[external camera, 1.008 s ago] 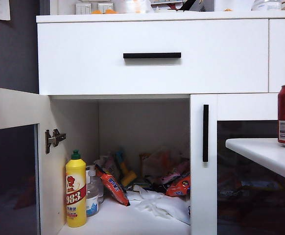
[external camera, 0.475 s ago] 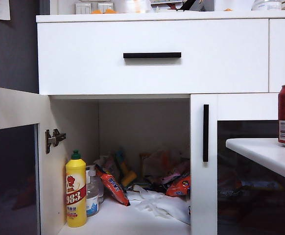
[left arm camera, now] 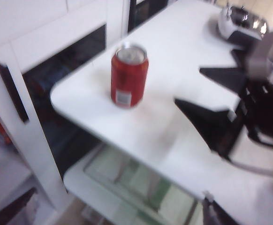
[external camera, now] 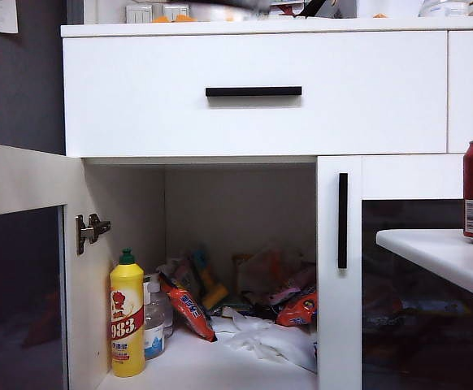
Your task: Open the left door of the white cabinet, pick up a can of beverage from the table on the right, place it inside the cabinet, and finally close the cabinet door.
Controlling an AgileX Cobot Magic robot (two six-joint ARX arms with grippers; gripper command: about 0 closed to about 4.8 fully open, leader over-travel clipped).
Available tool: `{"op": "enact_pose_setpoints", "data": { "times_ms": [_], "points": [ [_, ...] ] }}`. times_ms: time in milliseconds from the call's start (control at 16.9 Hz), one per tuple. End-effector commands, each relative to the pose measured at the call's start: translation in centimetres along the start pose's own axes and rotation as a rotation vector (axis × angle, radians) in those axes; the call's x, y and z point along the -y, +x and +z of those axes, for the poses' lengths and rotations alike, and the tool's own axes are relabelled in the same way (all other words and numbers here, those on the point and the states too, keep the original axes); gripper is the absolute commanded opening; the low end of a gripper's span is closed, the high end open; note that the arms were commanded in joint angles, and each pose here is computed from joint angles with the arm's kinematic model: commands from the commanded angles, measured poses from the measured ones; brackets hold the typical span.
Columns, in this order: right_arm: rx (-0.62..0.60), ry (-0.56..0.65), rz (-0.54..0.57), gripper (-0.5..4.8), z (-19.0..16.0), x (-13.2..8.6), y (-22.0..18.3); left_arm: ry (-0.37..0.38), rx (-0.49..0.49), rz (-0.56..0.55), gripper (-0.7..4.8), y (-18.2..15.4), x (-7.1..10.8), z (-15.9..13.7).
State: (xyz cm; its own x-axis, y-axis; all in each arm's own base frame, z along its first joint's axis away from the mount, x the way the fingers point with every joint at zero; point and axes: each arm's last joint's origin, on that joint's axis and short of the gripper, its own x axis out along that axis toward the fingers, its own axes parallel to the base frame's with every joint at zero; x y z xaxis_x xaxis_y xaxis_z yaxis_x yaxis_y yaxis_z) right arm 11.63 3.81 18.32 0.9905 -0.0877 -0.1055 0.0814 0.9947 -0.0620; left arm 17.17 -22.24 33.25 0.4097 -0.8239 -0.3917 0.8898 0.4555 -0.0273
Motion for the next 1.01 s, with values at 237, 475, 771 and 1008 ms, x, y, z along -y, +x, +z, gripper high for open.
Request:
{"op": "enact_pose_setpoints", "data": {
  "times_ms": [237,475,771,1008],
  "points": [
    [0.059,0.048,0.049,4.79,0.3,2.3,4.5,-0.015,-0.044,-0.012,4.79,0.9,-0.1,-2.6],
    [0.069,0.049,0.085,4.79,-0.6,2.3,6.7,-0.013,-0.037,-0.011,4.79,0.9,-0.1,-2.6],
    [0.063,0.044,0.088,4.79,-1.0,2.0,8.8,-0.015,-0.039,-0.006,4.79,0.9,-0.2,-2.6],
    [0.053,0.043,0.095,4.79,-0.1,1.6,11.5,-0.015,-0.039,-0.006,4.79,0.9,-0.2,-2.6]
  ]
}}
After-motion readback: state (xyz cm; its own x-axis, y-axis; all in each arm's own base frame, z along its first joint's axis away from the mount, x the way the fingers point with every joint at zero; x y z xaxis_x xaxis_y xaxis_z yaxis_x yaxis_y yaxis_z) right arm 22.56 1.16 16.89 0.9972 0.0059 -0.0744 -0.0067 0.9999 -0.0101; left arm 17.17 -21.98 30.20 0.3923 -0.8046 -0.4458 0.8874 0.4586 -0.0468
